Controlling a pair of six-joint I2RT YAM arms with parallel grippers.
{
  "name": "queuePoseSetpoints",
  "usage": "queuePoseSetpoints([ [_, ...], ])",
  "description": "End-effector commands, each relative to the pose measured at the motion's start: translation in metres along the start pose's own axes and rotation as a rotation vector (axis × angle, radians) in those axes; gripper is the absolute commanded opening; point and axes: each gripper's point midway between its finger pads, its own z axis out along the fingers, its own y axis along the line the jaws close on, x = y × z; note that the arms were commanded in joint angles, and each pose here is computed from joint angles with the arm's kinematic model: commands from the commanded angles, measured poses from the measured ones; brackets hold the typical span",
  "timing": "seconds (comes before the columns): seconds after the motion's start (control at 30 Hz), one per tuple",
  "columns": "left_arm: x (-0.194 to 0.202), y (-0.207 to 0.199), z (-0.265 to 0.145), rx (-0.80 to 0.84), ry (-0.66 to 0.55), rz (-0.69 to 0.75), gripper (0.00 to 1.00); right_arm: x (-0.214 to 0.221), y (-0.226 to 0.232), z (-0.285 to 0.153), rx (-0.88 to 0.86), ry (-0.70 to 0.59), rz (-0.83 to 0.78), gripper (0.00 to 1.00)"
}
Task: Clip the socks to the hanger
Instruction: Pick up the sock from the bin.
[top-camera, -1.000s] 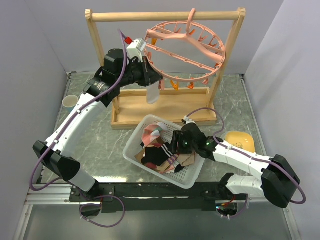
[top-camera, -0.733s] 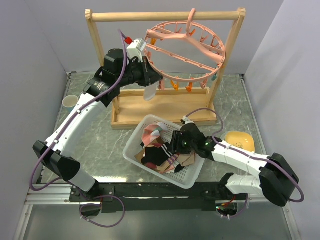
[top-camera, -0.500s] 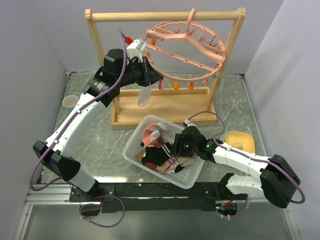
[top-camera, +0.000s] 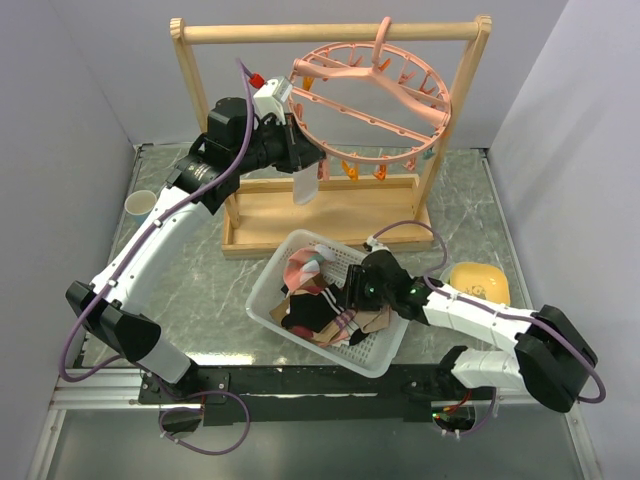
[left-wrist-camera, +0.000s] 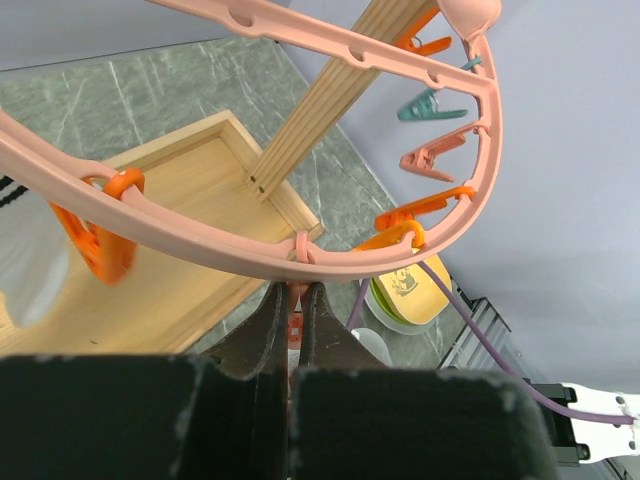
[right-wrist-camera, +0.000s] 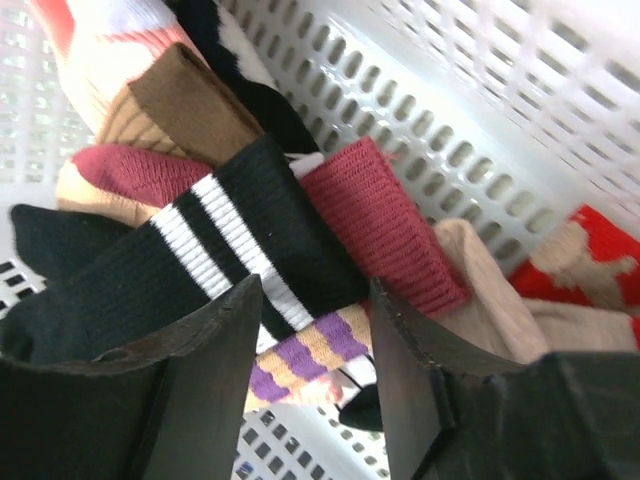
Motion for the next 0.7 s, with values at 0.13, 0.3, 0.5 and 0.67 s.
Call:
queuePoseSetpoints([
  [0.13, -0.024, -0.020, -0.015, 0.057, -0.081, 0.022, 0.01, -0.027, 0.024, -0.008, -0.072, -0.090, -0.001, 0.27],
  [0.3, -0.024, -0.021, -0.015, 0.062, -0.081, 0.019, 0.01, -0.060, 0.031, -0.034, -0.054, -0.211, -0.077, 0.00],
  [0.5, -0.025, -0.021, -0.016, 0.059, -0.085, 0.019, 0.01, -0.088, 0.044, -0.064, -0.071, -0.325, -0.161, 0.00],
  [0.67, -0.024, -0.021, -0.014, 0.060, -0.083, 0.019, 0.01, -0.111, 0.066, -0.092, -0.077, -0.428, -0.300, 0.00],
])
